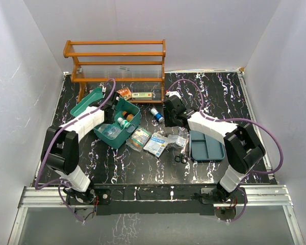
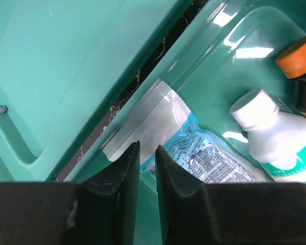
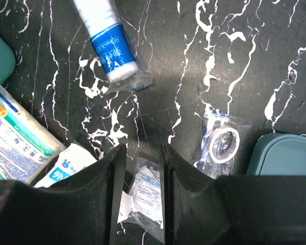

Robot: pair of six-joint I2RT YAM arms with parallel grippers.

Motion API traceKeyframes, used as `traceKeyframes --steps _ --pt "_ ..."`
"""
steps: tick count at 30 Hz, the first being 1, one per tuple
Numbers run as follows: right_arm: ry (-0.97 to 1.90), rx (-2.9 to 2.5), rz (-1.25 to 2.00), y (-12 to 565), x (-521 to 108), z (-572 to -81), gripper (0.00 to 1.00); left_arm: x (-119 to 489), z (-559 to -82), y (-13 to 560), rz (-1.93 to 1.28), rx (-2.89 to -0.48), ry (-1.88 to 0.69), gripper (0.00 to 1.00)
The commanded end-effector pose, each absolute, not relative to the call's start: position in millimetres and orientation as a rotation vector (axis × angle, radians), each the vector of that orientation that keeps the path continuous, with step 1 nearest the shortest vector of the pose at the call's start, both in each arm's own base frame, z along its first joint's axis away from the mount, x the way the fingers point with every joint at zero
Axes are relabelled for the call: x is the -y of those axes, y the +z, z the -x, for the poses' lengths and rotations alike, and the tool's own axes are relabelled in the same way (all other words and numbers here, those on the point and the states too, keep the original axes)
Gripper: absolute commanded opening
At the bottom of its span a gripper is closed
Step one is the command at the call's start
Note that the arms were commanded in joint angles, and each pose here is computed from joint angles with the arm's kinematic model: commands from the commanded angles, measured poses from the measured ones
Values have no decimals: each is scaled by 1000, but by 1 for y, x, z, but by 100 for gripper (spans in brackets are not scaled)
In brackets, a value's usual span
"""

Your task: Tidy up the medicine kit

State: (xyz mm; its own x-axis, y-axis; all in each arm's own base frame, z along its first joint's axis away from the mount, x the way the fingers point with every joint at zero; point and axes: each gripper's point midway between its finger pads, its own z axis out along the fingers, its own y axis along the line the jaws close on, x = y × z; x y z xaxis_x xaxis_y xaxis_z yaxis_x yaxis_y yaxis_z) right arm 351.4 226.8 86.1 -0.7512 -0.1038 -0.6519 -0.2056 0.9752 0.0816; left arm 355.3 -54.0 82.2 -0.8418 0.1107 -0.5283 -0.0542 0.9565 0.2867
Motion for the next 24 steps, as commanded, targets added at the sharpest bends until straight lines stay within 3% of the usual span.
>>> traceKeyframes --steps 1,13,24 --pt "216 -2344 184 108 -227 -363 30 43 -350 66 -14 -2547 500 16" --pt "190 -2261 216 140 -230 -379 32 53 -331 32 -47 -2620 517 9" --pt "273 -2263 148 157 -233 -370 41 67 -361 121 -5 -2439 383 14"
